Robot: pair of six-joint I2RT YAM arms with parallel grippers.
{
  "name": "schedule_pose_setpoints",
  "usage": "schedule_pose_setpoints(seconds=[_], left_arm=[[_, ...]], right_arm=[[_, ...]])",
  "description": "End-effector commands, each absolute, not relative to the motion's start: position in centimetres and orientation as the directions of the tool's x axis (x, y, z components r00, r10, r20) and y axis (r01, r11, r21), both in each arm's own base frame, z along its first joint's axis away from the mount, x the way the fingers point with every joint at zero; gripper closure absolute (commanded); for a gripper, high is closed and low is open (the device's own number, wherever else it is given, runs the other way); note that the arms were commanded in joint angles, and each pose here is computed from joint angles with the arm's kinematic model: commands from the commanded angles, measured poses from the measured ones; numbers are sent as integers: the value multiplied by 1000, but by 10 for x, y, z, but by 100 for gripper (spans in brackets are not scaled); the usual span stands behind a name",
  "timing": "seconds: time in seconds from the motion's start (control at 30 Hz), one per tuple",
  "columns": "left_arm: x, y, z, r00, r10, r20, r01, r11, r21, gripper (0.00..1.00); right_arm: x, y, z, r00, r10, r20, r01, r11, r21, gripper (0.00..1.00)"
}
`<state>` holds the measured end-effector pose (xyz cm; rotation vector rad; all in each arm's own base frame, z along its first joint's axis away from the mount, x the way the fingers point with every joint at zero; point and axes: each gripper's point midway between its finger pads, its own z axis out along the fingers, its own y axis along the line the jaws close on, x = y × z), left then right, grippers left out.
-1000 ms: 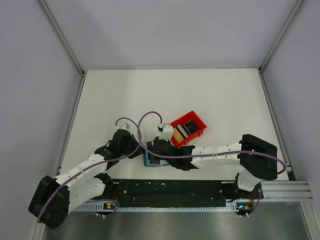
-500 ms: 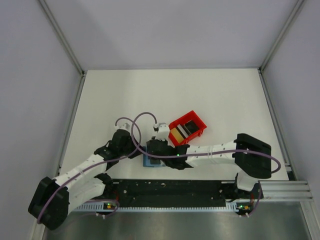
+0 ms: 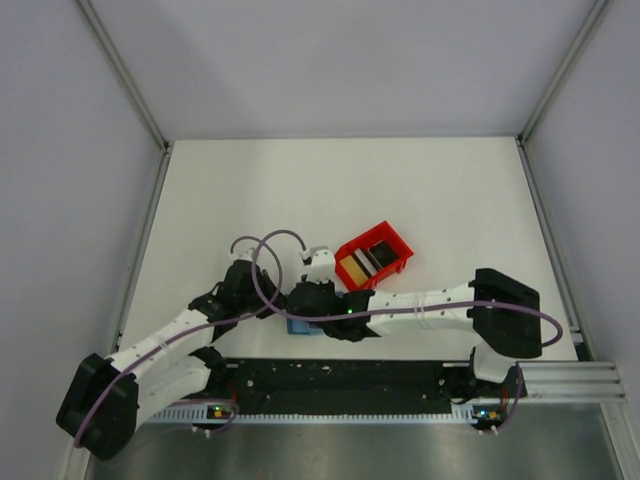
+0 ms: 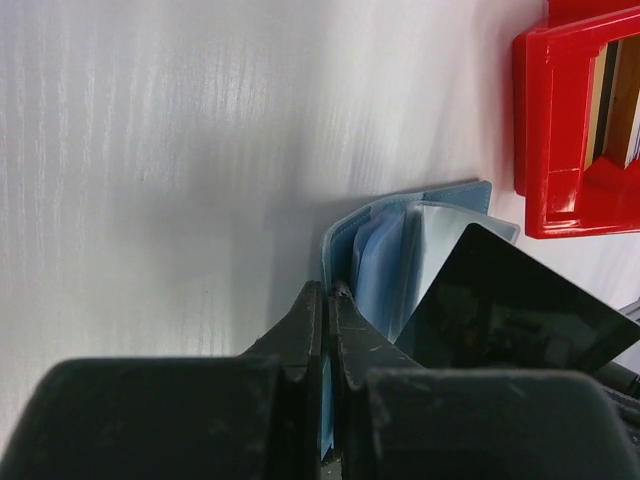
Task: Put the credit cards into the card holder
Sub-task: Insert the credit card into the card holder.
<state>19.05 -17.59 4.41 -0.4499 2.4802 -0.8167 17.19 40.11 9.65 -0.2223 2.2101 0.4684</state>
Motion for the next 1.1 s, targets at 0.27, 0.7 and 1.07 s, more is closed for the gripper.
schedule_pose_setpoints(seconds=[0.27, 0.7, 1.07], left_arm=[[195, -174, 47, -809, -452, -377, -135, 766, -629, 100], [190, -166, 28, -811, -439, -386, -142, 788, -600, 100], [187, -167, 17, -826, -421, -375, -138, 796, -590, 100]], right_arm=[[180, 374, 121, -568, -24, -823, -265, 952, 155, 100], [166, 370, 114, -712, 54, -700, -355, 833, 425, 100], [154, 375, 110, -794, 134, -593, -381, 649, 658, 100]])
